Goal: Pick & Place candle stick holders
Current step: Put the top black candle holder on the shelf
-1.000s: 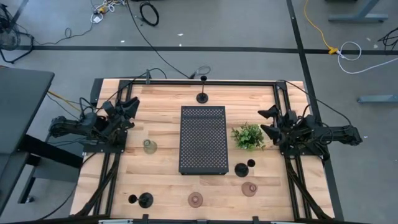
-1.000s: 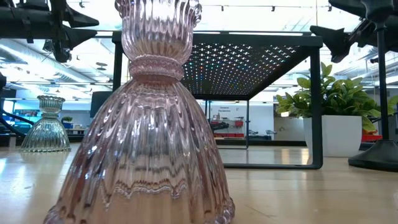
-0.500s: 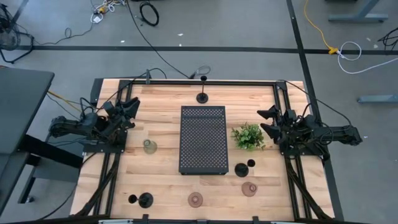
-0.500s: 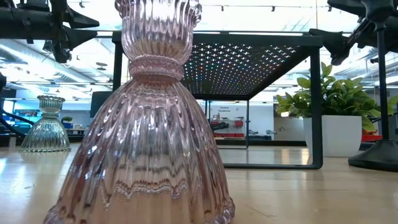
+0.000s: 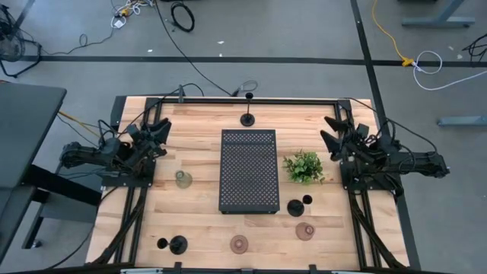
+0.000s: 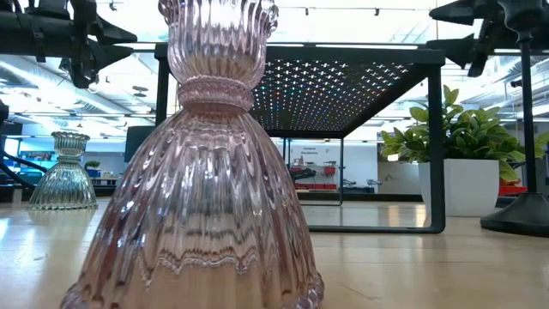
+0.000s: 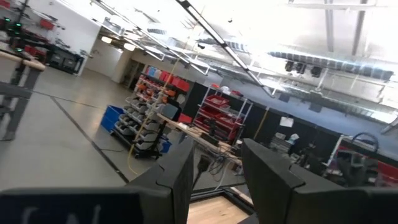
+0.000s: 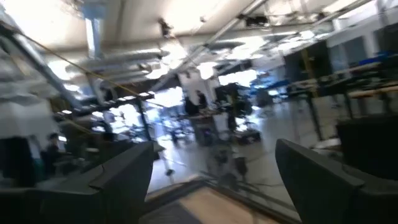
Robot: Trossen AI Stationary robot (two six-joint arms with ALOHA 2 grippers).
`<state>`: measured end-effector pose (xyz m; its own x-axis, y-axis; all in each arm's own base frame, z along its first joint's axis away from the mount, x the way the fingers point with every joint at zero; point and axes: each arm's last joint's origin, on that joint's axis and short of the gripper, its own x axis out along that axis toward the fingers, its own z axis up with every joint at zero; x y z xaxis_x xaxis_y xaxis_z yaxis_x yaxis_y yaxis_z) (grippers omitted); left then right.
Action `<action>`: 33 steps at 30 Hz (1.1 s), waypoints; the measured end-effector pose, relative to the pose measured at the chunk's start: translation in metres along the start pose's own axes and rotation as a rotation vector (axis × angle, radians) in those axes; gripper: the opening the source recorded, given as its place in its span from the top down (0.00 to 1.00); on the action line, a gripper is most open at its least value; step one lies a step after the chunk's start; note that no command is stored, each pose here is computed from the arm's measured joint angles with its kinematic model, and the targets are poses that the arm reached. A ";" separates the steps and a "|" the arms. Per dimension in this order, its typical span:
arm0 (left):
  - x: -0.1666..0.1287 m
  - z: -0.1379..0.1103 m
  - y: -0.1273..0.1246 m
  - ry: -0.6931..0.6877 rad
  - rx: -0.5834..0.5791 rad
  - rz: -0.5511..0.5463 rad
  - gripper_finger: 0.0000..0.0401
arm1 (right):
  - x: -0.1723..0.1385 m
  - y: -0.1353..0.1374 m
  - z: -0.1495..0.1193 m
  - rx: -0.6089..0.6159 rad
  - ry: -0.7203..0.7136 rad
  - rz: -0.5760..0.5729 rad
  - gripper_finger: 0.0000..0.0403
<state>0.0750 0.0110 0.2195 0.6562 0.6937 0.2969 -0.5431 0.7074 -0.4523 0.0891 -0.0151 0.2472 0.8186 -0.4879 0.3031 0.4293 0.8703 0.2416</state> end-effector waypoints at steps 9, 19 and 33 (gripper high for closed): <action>0.000 -0.001 0.000 0.004 0.006 0.007 0.66 | 0.039 0.006 0.034 -0.168 0.044 -0.168 0.17; 0.000 -0.002 0.000 0.015 0.017 0.008 0.66 | 0.107 -0.007 0.044 -0.284 0.176 -0.254 0.17; 0.000 -0.003 0.000 0.023 0.028 0.008 0.66 | 0.184 -0.053 -0.012 -0.153 0.399 -0.117 0.17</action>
<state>0.0764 0.0109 0.2165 0.6637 0.6962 0.2736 -0.5625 0.7056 -0.4309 0.2219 -0.1503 0.2791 0.8314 -0.5456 -0.1054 0.5549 0.8253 0.1043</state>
